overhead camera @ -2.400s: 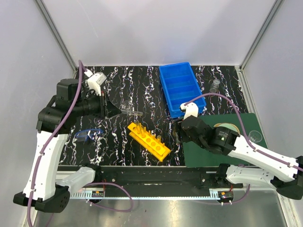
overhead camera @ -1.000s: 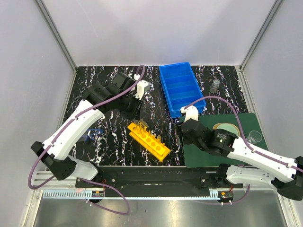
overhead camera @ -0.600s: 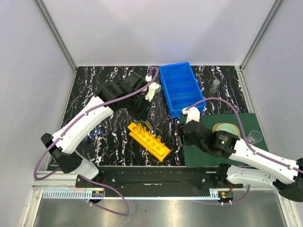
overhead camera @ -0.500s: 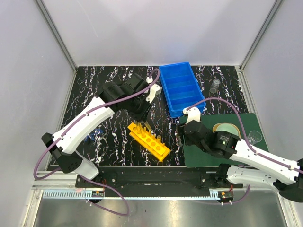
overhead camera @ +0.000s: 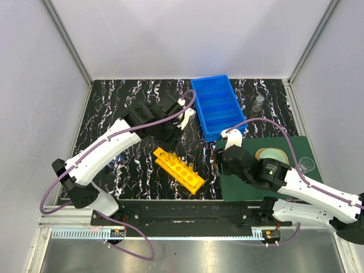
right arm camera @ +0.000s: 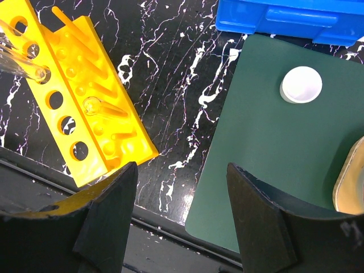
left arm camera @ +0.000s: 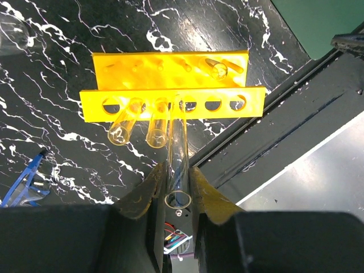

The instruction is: Organize the chemistry lab equipment

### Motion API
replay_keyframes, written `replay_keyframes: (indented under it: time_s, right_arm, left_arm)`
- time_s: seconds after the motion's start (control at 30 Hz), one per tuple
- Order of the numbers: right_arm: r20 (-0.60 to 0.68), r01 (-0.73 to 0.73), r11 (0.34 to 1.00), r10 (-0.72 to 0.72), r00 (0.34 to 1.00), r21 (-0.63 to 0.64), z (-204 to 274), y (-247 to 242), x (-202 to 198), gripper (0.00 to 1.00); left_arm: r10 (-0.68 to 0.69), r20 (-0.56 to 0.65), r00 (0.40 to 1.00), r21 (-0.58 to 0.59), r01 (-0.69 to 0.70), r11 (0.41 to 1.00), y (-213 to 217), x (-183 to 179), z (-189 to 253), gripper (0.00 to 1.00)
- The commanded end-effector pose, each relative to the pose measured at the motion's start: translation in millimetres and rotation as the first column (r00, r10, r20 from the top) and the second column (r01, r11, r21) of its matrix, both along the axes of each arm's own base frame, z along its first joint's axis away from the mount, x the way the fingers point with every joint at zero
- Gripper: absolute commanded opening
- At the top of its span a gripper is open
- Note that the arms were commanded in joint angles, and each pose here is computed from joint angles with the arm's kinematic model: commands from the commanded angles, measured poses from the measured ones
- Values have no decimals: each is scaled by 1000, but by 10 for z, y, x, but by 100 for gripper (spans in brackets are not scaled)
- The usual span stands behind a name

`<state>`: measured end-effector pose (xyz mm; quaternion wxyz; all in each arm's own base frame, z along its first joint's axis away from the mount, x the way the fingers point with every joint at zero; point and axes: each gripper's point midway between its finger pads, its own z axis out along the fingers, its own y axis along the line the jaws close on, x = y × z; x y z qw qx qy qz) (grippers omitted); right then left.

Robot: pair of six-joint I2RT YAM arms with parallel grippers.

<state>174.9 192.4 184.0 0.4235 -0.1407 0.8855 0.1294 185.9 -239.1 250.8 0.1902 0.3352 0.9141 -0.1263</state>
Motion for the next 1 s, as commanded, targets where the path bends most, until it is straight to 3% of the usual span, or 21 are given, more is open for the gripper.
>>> replay_keyframes:
  time_s: [0.0, 0.97]
  right_arm:
    - [32, 6, 999, -7, 999, 37, 76, 13, 23, 70]
    - [22, 10, 998, -12, 1000, 67, 69, -13, -22, 70]
  left_arm:
    - [9, 8, 1000, 10, -9, 1000, 33, -101, -9, 0]
    - [-42, -21, 999, 40, 42, 998, -85, -153, -228, 0]
